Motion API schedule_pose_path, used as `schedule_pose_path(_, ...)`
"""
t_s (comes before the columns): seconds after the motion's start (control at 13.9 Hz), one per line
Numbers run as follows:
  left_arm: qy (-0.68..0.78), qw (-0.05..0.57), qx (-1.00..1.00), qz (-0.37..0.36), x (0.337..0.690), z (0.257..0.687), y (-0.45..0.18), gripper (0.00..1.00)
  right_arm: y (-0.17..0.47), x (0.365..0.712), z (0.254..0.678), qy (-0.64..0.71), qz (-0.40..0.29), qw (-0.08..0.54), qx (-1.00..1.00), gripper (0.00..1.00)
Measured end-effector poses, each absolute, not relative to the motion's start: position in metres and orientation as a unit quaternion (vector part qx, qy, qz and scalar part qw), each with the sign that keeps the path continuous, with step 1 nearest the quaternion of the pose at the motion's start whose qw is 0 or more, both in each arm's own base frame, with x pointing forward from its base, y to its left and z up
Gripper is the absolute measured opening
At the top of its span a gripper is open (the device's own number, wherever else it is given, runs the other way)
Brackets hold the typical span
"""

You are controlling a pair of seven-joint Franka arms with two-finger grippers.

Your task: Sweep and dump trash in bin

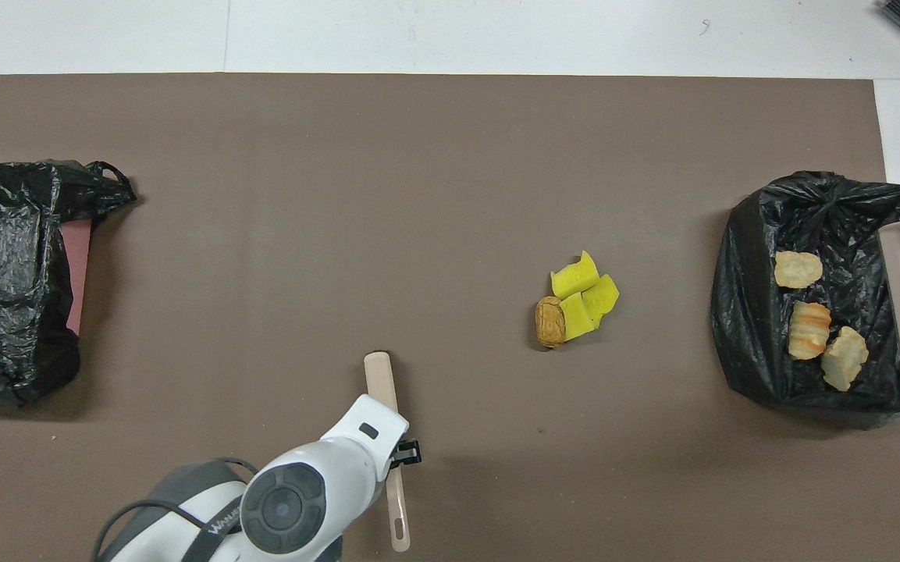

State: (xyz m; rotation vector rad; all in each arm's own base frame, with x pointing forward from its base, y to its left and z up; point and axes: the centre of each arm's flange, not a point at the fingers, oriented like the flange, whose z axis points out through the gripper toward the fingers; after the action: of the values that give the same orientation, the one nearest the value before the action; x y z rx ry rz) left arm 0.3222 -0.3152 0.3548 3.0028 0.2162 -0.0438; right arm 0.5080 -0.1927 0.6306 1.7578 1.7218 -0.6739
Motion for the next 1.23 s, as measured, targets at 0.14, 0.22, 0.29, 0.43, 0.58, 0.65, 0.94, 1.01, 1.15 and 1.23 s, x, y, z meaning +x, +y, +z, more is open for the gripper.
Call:
schedule_pose_path(0.14, 0.075, 0.066, 0.995, -0.004, 0.361, 0.381, -0.294, 0.99, -0.182, 0.497, 0.654, 0.629, -0.217, 0.293, 0.686, 0.32)
schedule_pose_path(0.22, 0.075, 0.071, 0.995, 0.007, 0.381, 0.394, -0.281, 1.00, -0.173, 0.489, 0.660, 0.612, -0.193, 0.279, 0.715, 0.32)
schedule_pose_path(0.29, 0.076, 0.077, 0.994, 0.019, 0.398, 0.406, -0.267, 1.00, -0.159, 0.484, 0.662, 0.590, -0.170, 0.265, 0.744, 0.32)
schedule_pose_path(0.43, 0.071, 0.082, 0.993, 0.035, 0.425, 0.425, -0.241, 1.00, -0.115, 0.484, 0.659, 0.541, -0.128, 0.238, 0.796, 0.32)
schedule_pose_path(0.58, 0.048, 0.076, 0.996, 0.029, 0.450, 0.444, -0.216, 1.00, -0.044, 0.490, 0.647, 0.475, -0.088, 0.209, 0.850, 0.32)
schedule_pose_path(0.65, 0.033, 0.072, 0.997, 0.020, 0.464, 0.455, -0.205, 1.00, -0.002, 0.491, 0.639, 0.438, -0.070, 0.194, 0.875, 0.32)
schedule_pose_path(0.94, 0.000, 0.042, 0.999, 0.014, 0.519, 0.480, -0.167, 1.00, 0.146, 0.491, 0.585, 0.290, -0.027, 0.123, 0.949, 0.32)
schedule_pose_path(1.01, -0.010, 0.035, 0.999, 0.009, 0.529, 0.484, -0.158, 1.00, 0.177, 0.493, 0.569, 0.250, -0.018, 0.106, 0.962, 0.32)
schedule_pose_path(1.15, -0.026, 0.031, 0.999, 0.000, 0.546, 0.500, -0.130, 1.00, 0.240, 0.498, 0.532, 0.164, -0.006, 0.078, 0.983, 0.32)
schedule_pose_path(1.23, -0.030, 0.031, 0.999, -0.004, 0.551, 0.511, -0.116, 1.00, 0.273, 0.501, 0.514, 0.122, 0.000, 0.065, 0.990, 0.32)
